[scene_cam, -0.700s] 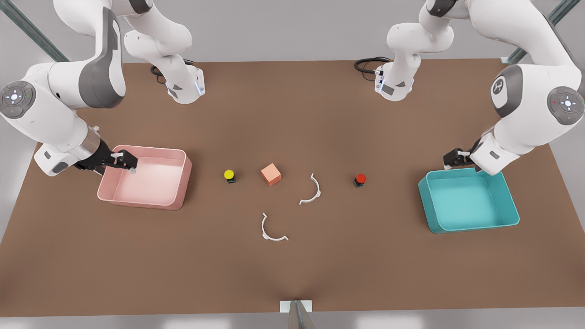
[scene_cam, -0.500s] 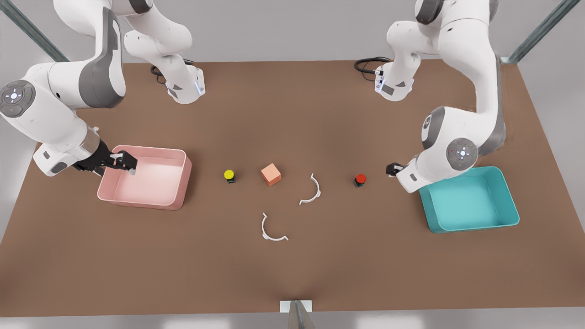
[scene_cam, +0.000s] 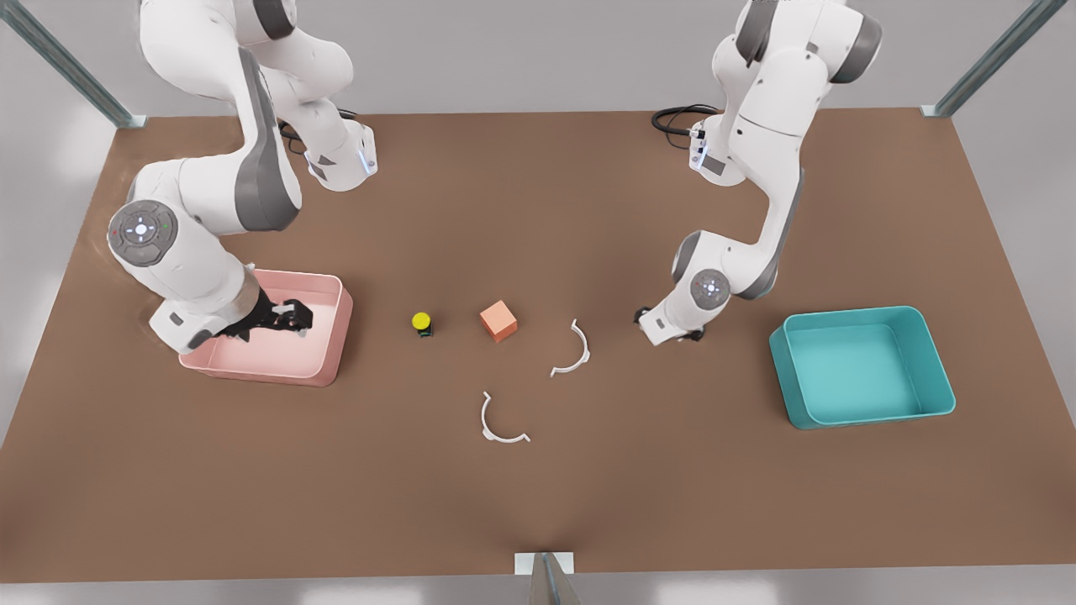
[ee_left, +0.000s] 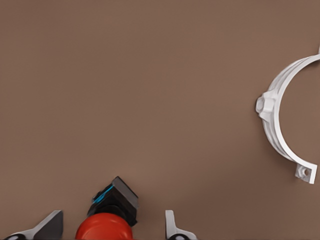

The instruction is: Place the red button in the blue storage box with the left arm, and place the yellow button in the pink storage box with the right arm

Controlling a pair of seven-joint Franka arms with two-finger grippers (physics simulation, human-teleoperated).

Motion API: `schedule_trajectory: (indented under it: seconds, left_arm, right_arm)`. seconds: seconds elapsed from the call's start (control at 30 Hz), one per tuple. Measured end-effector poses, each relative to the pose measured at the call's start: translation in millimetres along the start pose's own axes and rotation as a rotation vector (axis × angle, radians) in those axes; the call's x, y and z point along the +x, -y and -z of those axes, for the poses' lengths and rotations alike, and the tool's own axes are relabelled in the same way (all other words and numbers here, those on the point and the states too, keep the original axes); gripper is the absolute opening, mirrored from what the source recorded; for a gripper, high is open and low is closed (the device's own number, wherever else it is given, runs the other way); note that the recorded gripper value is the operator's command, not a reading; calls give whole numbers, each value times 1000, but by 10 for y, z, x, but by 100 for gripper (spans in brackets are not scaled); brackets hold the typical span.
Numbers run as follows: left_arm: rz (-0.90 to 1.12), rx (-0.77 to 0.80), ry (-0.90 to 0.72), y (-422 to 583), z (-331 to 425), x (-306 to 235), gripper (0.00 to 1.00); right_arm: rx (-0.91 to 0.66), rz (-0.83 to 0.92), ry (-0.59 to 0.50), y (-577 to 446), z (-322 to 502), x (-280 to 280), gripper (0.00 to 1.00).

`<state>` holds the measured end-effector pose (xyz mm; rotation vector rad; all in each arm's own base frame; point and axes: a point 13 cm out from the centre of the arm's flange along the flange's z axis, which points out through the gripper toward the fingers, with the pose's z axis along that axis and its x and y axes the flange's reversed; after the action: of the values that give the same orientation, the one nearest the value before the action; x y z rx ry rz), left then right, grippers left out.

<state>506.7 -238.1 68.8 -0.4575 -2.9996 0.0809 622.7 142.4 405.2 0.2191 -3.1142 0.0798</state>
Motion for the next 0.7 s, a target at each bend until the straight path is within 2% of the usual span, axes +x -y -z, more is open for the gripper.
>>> schedule_trajectory:
  seconds: [0.1, 0.2, 0.23, 0.27, 0.4, 0.5, 0.53, 0.63, 0.7]
  left_arm:
    - [4, -3, 7, -16, -160, 35, 100]
    - [8, -7, 1, -39, -274, 137, 97]
    - [6, -8, 1, -31, -295, 161, 82]
    - [5, -9, 4, -22, -296, 166, 74]
    - [9, -7, 36, -26, -195, 78, 73]
    - [11, -7, 46, -37, -177, 41, 49]
    - [13, -9, 49, -45, -173, 34, 45]
    - [30, -14, 86, -123, 22, -75, 44]
    - [84, -6, 148, -459, 530, -240, 44]
  right_arm:
    - [40, 122, -47, -1160, -771, -35, 100]
    - [17, 111, -116, -1477, -1375, 273, 100]
    - [12, 104, -138, -1512, -1564, 440, 100]
    - [9, 93, -153, -1520, -1727, 598, 100]
    - [-8, 67, -147, -1649, -2146, 953, 100]
    - [-23, 38, -110, -1700, -2320, 984, 100]
    - [-27, 26, -99, -1698, -2374, 977, 100]
    - [-35, -19, -78, -1590, -2589, 987, 100]
    - [-38, -34, -65, -1570, -2733, 1017, 100]
